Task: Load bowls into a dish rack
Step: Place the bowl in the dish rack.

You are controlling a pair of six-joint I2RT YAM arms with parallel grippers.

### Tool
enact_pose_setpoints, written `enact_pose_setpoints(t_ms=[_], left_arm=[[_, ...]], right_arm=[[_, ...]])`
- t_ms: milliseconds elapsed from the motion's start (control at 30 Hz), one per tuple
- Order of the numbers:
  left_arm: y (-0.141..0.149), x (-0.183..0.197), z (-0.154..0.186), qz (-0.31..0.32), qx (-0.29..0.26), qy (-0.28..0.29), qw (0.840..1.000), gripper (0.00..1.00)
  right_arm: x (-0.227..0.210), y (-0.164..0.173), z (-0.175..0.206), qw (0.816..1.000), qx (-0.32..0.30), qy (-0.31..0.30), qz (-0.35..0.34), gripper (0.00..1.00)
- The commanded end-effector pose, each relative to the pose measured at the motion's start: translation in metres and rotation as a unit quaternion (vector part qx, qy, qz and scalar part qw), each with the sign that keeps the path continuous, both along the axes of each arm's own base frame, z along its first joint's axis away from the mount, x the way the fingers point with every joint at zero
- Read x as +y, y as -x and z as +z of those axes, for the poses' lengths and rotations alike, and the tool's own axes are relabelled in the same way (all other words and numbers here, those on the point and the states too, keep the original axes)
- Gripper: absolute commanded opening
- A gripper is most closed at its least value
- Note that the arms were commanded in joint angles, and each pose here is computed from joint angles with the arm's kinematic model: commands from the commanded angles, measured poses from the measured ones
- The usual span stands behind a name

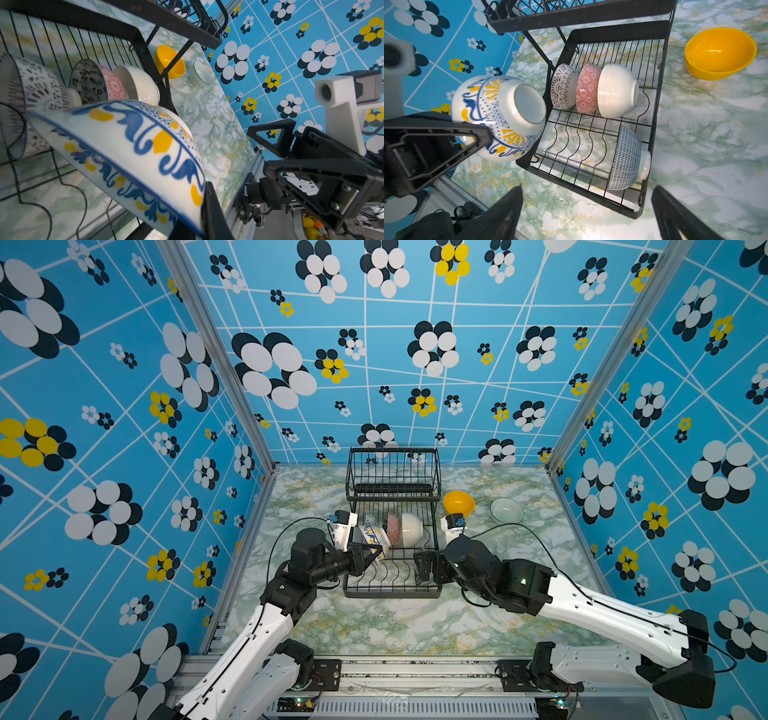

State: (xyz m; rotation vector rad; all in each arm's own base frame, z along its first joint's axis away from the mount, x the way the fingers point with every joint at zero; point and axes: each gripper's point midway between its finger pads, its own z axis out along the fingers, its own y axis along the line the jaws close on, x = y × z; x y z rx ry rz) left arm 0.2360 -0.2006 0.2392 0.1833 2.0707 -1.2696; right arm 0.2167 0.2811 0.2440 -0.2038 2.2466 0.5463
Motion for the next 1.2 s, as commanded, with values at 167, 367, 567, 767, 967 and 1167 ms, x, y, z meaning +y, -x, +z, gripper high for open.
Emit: enact_pose_setpoints(t_ms=[167, 367, 567, 767, 967, 1167], left_arm=[[0.010, -0.013, 0.015, -0.054, 0.014, 0.076, 0.996, 0.00], [0.007, -0.015, 0.005, -0.051, 0.034, 0.095, 0.994, 0.00], [0.009, -0.022, 0.005, -0.080, 0.036, 0.129, 0.988, 0.00], [0.010, -0.029, -0.002, -0.113, 0.032, 0.137, 0.984, 0.00], [0.012, -0.037, -0.013, -0.147, 0.034, 0.128, 0.980, 0.00], [0.018, -0.051, -0.027, -0.183, 0.029, 0.115, 0.976, 0.00]], right_arm=[[0.024, 0.007, -0.006, 1.000, -0.018, 0.007, 0.016, 1.00], [0.029, 0.009, -0.019, 0.999, -0.025, 0.019, 0.037, 1.00], [0.033, 0.015, -0.028, 0.998, -0.036, 0.014, 0.058, 1.00], [0.038, 0.017, -0.032, 0.996, -0.047, 0.012, 0.079, 1.00], [0.035, 0.017, -0.043, 0.994, -0.061, 0.017, 0.086, 1.00], [0.034, 0.017, -0.055, 0.995, -0.056, 0.025, 0.082, 1.00]])
